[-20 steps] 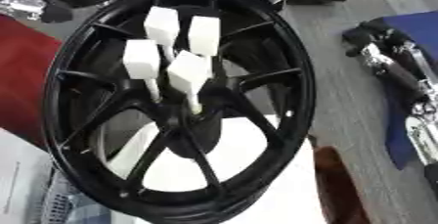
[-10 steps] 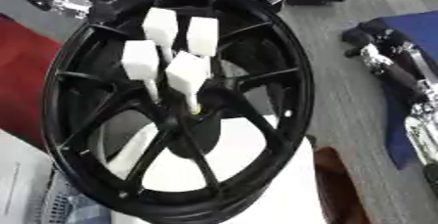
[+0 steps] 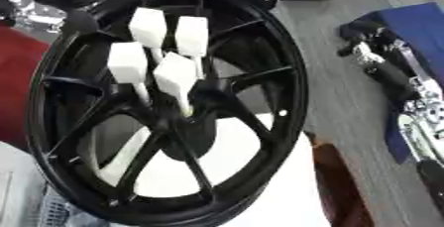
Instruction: Pull the pin out of the wheel hub.
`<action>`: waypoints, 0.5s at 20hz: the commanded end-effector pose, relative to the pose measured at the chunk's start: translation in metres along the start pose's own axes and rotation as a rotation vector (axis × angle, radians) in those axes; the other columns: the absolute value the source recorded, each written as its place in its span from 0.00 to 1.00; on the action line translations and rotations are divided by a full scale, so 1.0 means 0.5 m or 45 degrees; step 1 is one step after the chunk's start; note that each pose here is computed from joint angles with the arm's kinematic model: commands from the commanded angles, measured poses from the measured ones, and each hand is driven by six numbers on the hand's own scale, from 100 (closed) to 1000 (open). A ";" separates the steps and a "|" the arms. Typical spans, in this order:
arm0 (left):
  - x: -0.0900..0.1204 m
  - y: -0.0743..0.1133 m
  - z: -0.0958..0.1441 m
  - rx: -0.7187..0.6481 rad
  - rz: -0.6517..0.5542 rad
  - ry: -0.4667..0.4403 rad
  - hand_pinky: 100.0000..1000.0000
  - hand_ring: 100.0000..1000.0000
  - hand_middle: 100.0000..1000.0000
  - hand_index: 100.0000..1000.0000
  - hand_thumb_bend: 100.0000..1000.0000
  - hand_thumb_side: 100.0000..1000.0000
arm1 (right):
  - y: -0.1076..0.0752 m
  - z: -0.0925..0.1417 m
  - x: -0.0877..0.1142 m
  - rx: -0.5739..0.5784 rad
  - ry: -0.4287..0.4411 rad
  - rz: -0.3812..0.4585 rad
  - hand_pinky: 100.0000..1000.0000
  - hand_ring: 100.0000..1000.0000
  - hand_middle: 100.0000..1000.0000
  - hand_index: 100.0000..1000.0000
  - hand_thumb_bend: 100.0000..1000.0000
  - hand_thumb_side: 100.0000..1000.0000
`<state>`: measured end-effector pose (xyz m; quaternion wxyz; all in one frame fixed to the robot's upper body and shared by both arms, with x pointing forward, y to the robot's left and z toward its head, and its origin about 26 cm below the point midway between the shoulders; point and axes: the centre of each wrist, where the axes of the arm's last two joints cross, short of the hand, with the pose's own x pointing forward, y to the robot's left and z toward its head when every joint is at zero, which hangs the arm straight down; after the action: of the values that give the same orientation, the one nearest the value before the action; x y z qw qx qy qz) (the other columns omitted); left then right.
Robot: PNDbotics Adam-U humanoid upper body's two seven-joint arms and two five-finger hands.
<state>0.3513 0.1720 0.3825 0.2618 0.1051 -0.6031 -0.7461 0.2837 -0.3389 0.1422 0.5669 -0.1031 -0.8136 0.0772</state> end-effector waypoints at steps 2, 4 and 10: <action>0.031 0.004 0.028 0.024 -0.027 0.035 0.75 0.67 0.62 0.77 0.37 0.56 | -0.009 -0.007 0.015 0.012 -0.029 0.045 0.93 0.62 0.68 0.81 0.00 0.36; 0.038 -0.001 0.030 0.012 -0.027 0.042 0.75 0.68 0.63 0.77 0.34 0.58 | -0.009 -0.008 0.015 0.014 -0.028 0.045 0.93 0.62 0.68 0.81 0.00 0.36; 0.048 -0.013 0.028 -0.017 0.000 0.046 0.75 0.68 0.66 0.80 0.35 0.58 | -0.007 -0.008 0.014 0.016 -0.027 0.046 0.93 0.62 0.68 0.81 0.00 0.37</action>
<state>0.3277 0.1674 0.3755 0.2737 0.1031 -0.5930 -0.7502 0.2845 -0.3383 0.1432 0.5668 -0.1022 -0.8136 0.0793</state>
